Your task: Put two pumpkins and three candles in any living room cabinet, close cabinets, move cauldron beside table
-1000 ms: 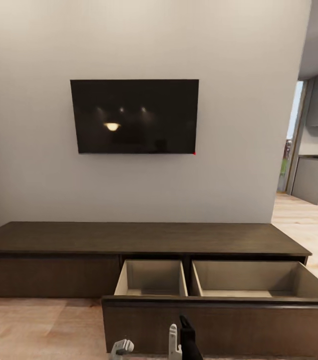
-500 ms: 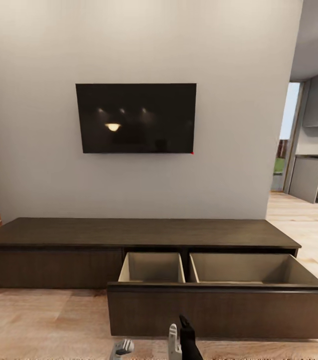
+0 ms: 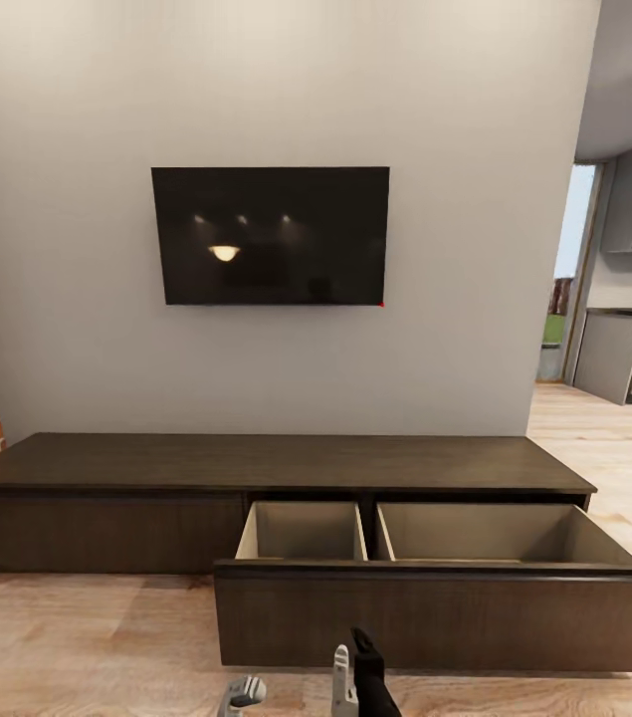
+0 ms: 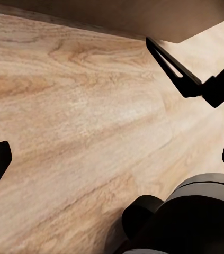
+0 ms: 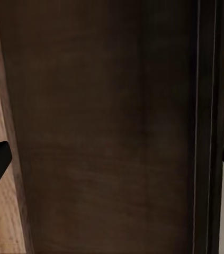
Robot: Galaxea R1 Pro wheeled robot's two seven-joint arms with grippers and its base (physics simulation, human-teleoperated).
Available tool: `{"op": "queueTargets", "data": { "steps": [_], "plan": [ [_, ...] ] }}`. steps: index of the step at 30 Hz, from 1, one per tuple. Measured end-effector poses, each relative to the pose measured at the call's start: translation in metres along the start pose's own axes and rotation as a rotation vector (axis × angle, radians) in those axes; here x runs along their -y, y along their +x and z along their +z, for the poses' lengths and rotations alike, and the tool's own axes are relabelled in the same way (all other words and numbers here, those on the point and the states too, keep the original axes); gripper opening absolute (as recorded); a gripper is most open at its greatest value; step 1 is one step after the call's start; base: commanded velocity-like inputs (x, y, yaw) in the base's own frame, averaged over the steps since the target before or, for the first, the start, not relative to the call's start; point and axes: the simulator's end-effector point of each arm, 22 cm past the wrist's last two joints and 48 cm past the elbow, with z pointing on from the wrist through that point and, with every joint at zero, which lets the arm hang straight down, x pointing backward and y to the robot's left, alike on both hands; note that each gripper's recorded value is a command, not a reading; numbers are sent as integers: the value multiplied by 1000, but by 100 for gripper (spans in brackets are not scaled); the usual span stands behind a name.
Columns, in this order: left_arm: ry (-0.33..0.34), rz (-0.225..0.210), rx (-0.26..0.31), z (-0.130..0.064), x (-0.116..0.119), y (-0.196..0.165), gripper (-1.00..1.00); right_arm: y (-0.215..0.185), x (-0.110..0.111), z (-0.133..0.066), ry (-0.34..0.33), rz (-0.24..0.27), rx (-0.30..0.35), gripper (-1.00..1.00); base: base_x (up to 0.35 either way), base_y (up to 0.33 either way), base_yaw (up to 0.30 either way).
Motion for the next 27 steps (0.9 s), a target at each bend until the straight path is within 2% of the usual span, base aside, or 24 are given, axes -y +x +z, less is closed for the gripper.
{"op": "queueTargets", "data": {
  "steps": [5,11,13,17,27],
  "plan": [
    [0,0,0,0,0,0,100,-3,1,0,3,16,9,100,0,0,0],
    [-1,0,0,0,0,0,100,6,1,0,0,130,-32,100,0,0,0],
    [0,0,0,0,0,0,100,7,1,0,-1,146,-38,100,0,0,0],
    [0,0,0,0,0,0,100,9,0,0,-2,165,-45,100,0,0,0],
    [-2,0,2,0,0,-1,100,10,0,0,-2,176,-50,100,0,0,0]
  ]
}}
